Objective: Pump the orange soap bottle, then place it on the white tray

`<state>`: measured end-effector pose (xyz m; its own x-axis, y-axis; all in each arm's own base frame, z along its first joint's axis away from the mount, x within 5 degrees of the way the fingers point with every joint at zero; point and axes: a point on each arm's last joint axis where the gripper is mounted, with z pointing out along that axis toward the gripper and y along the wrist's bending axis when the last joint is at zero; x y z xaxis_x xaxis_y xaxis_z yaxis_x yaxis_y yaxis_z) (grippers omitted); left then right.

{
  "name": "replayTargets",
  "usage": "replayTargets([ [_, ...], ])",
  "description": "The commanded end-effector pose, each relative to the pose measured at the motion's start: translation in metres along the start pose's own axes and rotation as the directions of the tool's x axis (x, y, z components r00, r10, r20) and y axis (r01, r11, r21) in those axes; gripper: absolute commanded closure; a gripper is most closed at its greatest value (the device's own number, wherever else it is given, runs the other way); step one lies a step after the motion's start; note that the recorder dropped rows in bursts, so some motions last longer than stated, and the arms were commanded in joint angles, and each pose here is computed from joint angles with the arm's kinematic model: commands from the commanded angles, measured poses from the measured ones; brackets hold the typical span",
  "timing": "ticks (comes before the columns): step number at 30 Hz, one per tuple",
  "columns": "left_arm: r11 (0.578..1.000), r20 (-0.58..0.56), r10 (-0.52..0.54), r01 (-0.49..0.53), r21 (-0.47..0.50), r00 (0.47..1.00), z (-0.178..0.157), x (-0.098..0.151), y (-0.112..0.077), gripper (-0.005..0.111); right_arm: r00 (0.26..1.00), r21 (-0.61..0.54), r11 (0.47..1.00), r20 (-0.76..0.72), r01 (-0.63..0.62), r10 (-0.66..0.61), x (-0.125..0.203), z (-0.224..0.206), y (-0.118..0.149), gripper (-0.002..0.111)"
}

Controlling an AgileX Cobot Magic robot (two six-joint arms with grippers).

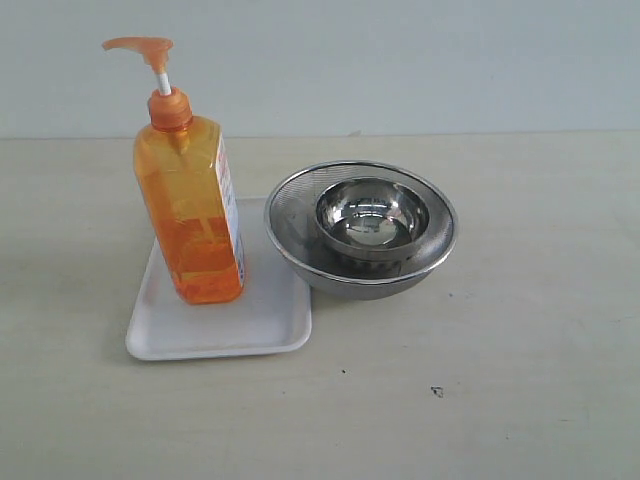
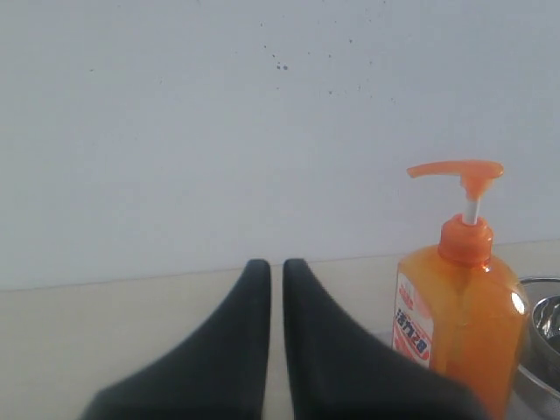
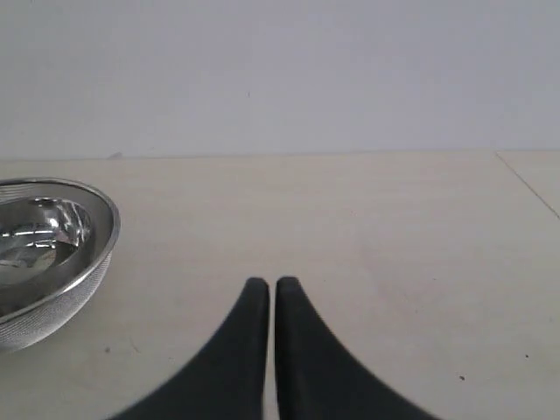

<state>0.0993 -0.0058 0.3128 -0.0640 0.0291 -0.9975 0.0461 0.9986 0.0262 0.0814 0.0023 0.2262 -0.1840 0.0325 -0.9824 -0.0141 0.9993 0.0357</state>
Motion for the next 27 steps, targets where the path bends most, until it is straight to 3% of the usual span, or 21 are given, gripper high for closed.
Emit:
replayTargets([
  [1,1.000,0.005,-0.015,0.015,0.015,1.000,0.000,0.000,-0.001,0.102,0.997,0.019,1.000,0.077,-0.005,0.004,0.015,-0.009,-0.002,0.108],
  [6,1.000,0.005,-0.015,0.015,0.015,1.000,0.000,0.000,-0.001,0.102,0.991,0.016,0.999,0.131,-0.036,0.033,0.028,-0.016,-0.002,0.108],
  [13,1.000,0.005,-0.015,0.015,0.015,1.000,0.000,0.000,-0.001,0.102,0.991,0.055,0.990,-0.029,-0.128,0.130,0.045,-0.019,-0.004,0.108],
  [27,1.000,0.005,-0.015,0.015,0.015,1.000,0.000,0.000,-0.001,0.102,0.999,0.032,0.999,-0.053,0.001,0.001,0.047,-0.019,-0.004,0.108],
])
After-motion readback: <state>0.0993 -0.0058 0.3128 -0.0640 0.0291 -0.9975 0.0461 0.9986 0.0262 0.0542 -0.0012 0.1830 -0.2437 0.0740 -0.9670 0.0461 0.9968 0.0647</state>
